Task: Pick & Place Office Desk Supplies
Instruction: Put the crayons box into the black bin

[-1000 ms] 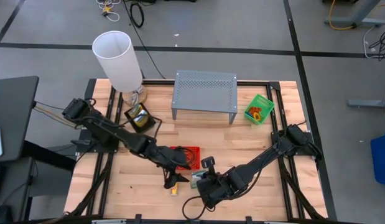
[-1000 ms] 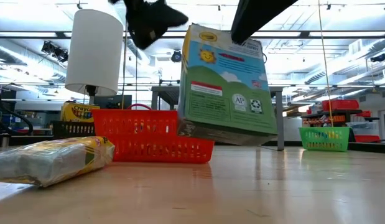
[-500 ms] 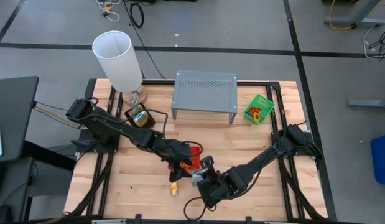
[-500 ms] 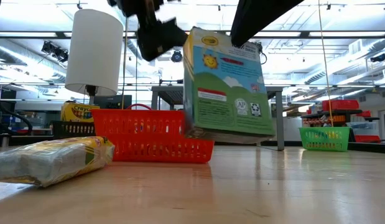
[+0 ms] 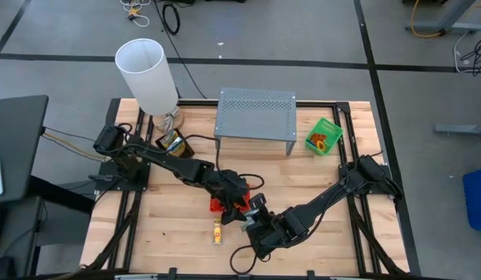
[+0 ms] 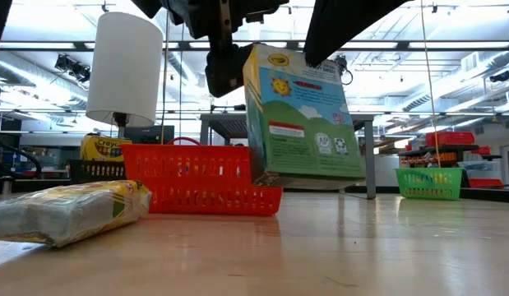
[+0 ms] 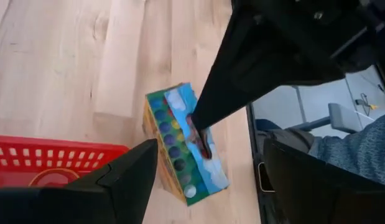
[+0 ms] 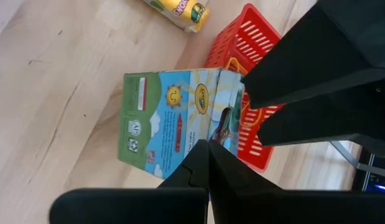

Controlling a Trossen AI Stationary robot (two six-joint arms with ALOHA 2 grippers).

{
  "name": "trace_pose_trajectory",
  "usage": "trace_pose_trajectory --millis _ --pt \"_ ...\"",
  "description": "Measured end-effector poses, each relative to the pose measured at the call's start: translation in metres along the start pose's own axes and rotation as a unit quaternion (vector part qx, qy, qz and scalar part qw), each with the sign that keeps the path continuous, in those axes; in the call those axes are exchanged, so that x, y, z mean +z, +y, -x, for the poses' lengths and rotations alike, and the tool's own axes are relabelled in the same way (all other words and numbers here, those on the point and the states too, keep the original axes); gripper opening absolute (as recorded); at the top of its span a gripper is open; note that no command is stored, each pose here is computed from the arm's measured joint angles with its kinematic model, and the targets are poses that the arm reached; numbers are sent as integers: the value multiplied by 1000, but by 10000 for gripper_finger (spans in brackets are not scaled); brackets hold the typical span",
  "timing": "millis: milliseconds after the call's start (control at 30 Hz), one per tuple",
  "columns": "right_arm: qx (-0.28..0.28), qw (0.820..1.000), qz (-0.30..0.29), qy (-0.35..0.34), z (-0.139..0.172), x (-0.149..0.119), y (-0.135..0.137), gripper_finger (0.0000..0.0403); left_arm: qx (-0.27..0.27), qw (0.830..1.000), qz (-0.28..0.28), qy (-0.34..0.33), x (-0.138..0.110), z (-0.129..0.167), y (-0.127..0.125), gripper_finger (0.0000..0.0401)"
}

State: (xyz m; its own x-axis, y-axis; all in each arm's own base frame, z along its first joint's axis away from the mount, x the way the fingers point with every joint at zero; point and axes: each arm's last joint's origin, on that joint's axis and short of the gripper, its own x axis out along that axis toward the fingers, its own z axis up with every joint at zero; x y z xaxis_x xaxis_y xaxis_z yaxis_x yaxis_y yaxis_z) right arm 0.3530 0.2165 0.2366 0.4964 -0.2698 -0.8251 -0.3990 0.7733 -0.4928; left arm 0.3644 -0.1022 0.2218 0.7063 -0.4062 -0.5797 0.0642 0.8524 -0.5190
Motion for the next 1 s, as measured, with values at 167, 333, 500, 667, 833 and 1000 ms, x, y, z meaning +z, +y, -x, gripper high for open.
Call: trace_pose_trajectory --millis 167,333,500,667,833,1000 --pt "-1 1000 0 2 -2 0 -3 0 7 1000 5 5 0 0 2 296" --pt "-2 1000 0 3 -4 0 -6 0 19 999 12 25 -7 -9 8 296" --pt "-5 1000 1 2 -5 0 -9 0 29 998 17 47 -11 -22 14 296" --pt "-7 1000 2 1 -6 0 -10 0 22 998 8 61 -10 -27 14 295" --pt "-7 1000 1 -1 -6 1 -10 0 20 998 -11 56 -8 -26 12 269" --pt "-10 1000 0 -3 -6 1 -10 0 28 998 -13 52 -7 -25 12 186"
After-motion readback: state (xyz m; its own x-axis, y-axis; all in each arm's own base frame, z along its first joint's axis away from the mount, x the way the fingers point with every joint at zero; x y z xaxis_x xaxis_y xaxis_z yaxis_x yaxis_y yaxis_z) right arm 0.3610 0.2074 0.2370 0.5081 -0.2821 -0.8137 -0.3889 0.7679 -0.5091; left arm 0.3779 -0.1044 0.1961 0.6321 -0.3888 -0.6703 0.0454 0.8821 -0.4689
